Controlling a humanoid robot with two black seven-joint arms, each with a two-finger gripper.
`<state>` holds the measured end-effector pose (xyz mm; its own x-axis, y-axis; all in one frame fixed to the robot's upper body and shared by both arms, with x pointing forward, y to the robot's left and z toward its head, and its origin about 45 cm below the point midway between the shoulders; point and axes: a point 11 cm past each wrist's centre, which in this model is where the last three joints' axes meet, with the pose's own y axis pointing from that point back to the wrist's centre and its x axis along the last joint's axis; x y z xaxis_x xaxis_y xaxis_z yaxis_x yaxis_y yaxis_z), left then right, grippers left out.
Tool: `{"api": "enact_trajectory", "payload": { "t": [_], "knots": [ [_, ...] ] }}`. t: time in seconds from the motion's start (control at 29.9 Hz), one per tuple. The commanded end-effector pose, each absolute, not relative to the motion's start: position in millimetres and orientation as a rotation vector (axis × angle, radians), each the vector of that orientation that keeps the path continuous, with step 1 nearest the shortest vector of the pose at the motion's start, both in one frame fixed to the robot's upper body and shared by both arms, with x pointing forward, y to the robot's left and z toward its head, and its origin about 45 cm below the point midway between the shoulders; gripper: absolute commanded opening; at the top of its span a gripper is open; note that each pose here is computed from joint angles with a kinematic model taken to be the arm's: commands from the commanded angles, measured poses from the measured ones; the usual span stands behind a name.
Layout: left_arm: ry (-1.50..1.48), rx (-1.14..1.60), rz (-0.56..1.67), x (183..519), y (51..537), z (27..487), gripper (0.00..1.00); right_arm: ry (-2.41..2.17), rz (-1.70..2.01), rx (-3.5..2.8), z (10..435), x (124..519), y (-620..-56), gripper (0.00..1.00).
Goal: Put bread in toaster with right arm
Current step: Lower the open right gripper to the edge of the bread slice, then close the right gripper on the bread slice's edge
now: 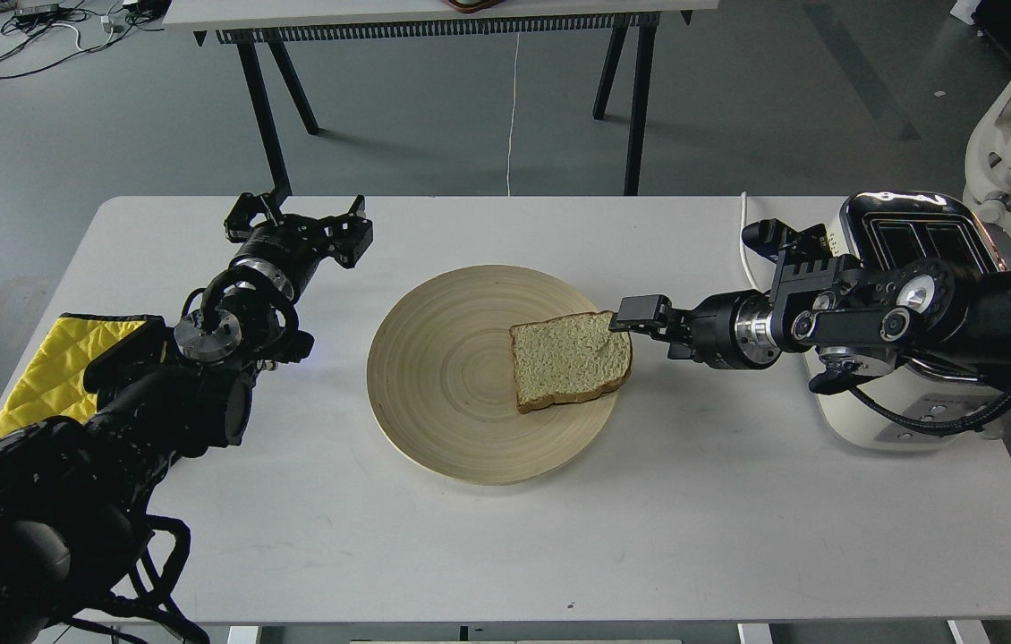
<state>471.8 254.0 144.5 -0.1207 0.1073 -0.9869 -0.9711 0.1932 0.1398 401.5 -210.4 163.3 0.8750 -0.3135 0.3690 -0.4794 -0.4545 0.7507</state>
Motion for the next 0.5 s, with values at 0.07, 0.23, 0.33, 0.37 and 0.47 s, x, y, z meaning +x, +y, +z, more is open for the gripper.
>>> {"api": "enact_trajectory", "payload": {
  "t": [0.07, 0.23, 0.33, 0.37, 0.47],
  "knots": [
    [1.322, -0.925, 1.196, 471.4, 254.1, 143.8, 1.0, -0.6, 0.216, 2.096, 157.4, 399.7, -206.6, 0.88],
    [1.321, -0.926, 1.195, 471.9, 254.0, 144.5, 1.0, -0.582, 0.213, 2.099, 152.9, 396.3, -203.8, 0.76],
    [1.322, -0.925, 1.196, 471.4, 254.1, 143.8, 1.0, -0.579, 0.211, 2.1, 152.1, 395.6, -203.2, 0.73],
    [1.323, -0.927, 1.196, 471.4, 254.2, 143.8, 1.0, -0.578, 0.209, 2.1, 152.0, 395.4, -203.2, 0.72],
    [1.322, -0.925, 1.196, 471.4, 254.1, 143.8, 1.0, -0.577, 0.207, 2.1, 151.4, 395.0, -203.3, 0.71]
  ]
}}
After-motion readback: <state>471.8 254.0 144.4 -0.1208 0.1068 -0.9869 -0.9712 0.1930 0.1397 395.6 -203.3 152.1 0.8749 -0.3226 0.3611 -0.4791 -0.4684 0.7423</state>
